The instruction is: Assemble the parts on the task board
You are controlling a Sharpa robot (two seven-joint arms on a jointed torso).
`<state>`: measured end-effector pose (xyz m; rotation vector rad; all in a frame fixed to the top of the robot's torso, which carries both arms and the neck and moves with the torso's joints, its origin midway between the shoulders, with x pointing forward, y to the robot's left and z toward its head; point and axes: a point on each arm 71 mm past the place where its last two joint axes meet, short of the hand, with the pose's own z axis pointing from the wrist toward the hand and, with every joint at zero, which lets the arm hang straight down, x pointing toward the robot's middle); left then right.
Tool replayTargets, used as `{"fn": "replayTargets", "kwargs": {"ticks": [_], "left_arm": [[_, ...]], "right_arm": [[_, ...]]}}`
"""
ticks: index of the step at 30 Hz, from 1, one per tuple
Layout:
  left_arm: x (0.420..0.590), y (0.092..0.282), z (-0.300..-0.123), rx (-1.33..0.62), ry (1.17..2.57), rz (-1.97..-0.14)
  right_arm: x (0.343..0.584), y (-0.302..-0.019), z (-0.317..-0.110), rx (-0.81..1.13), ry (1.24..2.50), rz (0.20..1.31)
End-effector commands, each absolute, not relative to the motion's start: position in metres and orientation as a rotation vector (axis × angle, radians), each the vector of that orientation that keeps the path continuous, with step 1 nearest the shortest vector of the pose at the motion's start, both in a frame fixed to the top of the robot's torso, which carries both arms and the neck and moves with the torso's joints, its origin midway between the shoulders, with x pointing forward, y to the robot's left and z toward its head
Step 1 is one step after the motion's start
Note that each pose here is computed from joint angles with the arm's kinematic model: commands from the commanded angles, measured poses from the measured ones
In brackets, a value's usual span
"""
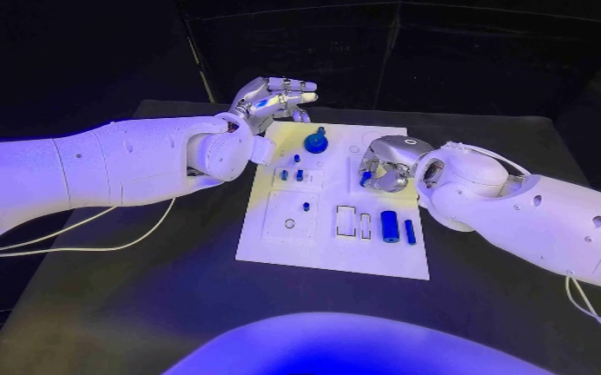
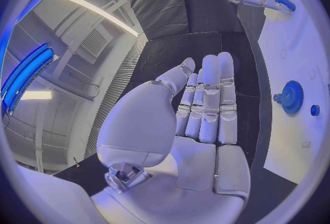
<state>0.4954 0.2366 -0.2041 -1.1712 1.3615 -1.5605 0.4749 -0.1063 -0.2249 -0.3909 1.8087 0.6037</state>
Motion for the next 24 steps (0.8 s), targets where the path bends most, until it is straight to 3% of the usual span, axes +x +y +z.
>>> {"fn": "replayTargets", "kwargs": {"ticks": [1, 14, 24], "left_arm": [[0.496, 0.236, -0.202, -1.167, 1.357, -1.577], [0.496, 0.236, -0.202, -1.167, 1.358, -1.578], [0.496, 0.234, -0.202, -1.163, 1.352, -1.578]], "right_arm": [[0.474, -0.108, -0.213, -0.338, 1.685, 0.658], [0.458, -0.117, -0.195, -0.214, 1.586, 0.760], [0.439, -0.065, -0.192, -0.267, 1.619, 0.916]]}}
